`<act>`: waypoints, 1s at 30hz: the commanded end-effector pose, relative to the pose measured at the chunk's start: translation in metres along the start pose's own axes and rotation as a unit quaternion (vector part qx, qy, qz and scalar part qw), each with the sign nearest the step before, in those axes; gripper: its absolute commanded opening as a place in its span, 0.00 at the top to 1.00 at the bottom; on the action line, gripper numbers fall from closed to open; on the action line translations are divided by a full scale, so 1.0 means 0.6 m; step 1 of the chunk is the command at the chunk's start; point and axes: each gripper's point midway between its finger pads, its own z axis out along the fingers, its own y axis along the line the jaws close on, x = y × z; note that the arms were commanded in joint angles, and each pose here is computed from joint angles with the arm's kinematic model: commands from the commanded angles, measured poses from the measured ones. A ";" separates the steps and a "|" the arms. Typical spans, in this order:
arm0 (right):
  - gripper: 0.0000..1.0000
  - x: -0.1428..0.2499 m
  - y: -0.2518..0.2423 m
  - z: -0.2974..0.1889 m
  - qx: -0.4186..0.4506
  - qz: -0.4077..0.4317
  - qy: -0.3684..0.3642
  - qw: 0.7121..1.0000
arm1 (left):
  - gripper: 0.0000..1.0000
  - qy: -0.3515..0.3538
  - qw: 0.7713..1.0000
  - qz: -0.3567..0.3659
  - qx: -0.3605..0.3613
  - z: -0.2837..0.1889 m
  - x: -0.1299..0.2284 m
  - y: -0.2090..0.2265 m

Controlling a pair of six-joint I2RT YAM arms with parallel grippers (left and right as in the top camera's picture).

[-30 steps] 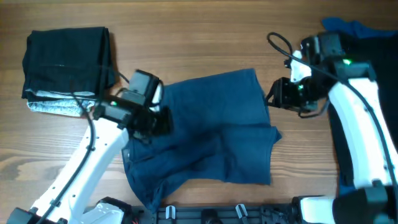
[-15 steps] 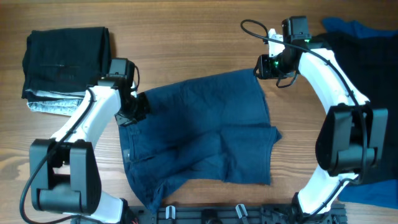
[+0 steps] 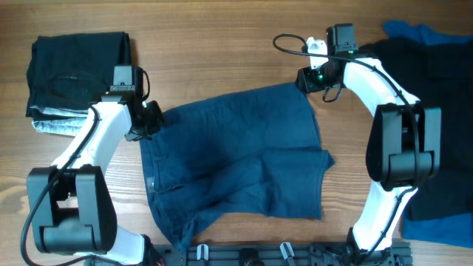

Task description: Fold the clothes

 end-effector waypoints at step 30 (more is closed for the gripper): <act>0.74 0.035 0.001 0.068 0.056 -0.050 0.051 0.996 | 0.74 0.018 0.998 0.010 -0.057 0.080 0.003 0.032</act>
